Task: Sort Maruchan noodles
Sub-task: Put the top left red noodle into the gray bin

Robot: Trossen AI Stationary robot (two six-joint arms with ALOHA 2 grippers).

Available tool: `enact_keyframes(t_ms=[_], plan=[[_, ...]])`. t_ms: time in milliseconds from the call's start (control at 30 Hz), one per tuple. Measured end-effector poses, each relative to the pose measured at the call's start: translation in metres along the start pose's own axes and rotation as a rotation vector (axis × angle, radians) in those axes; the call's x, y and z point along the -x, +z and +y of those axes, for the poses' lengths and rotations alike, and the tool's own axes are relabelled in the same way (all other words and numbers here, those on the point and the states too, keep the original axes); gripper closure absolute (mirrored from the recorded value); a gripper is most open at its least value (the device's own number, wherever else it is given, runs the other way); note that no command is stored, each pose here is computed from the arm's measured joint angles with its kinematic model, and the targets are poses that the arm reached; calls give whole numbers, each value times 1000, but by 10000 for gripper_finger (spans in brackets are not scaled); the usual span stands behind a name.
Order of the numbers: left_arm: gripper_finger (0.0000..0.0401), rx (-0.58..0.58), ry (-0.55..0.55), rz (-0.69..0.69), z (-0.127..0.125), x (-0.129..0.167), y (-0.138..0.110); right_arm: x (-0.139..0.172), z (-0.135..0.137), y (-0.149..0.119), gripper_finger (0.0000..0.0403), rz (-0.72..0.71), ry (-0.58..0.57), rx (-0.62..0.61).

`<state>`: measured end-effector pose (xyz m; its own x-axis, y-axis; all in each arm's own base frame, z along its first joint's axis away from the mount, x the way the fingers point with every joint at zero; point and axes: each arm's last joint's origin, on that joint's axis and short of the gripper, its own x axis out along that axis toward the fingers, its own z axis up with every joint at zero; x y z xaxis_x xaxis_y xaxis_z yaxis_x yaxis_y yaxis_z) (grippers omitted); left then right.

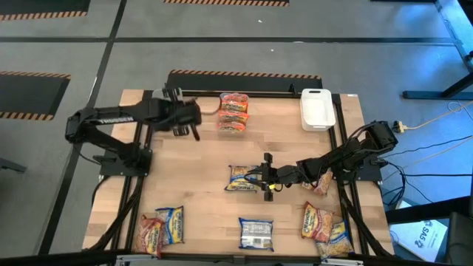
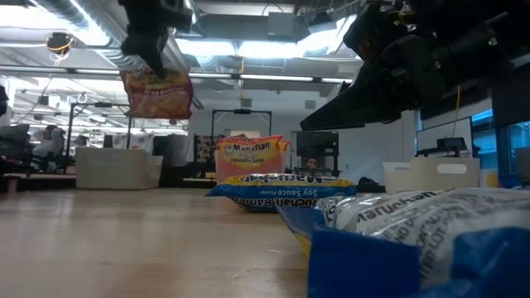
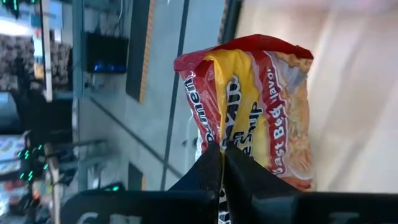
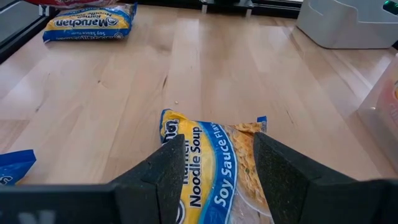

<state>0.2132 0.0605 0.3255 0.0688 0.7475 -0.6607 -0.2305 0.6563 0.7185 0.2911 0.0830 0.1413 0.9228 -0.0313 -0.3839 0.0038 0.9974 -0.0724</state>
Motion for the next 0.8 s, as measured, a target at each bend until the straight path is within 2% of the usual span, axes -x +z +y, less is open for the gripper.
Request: enact_keyframes(t_ms=[167, 367, 500, 667, 800], plan=[[401, 20, 33, 90, 26, -25, -5, 0, 0, 0, 226, 0, 0, 23], [401, 50, 55, 205, 51, -54, -15, -1, -3, 0, 226, 3, -56, 171], [401, 53, 70, 227, 61, -71, -13, -5, -18, 0, 226, 23, -82, 241], [401, 22, 71, 263, 65, -90, -11, -11, -50, -6, 226, 87, -72, 214], [401, -44, 58, 306, 57, -108, -20, -10, -70, -16, 226, 117, -54, 159]])
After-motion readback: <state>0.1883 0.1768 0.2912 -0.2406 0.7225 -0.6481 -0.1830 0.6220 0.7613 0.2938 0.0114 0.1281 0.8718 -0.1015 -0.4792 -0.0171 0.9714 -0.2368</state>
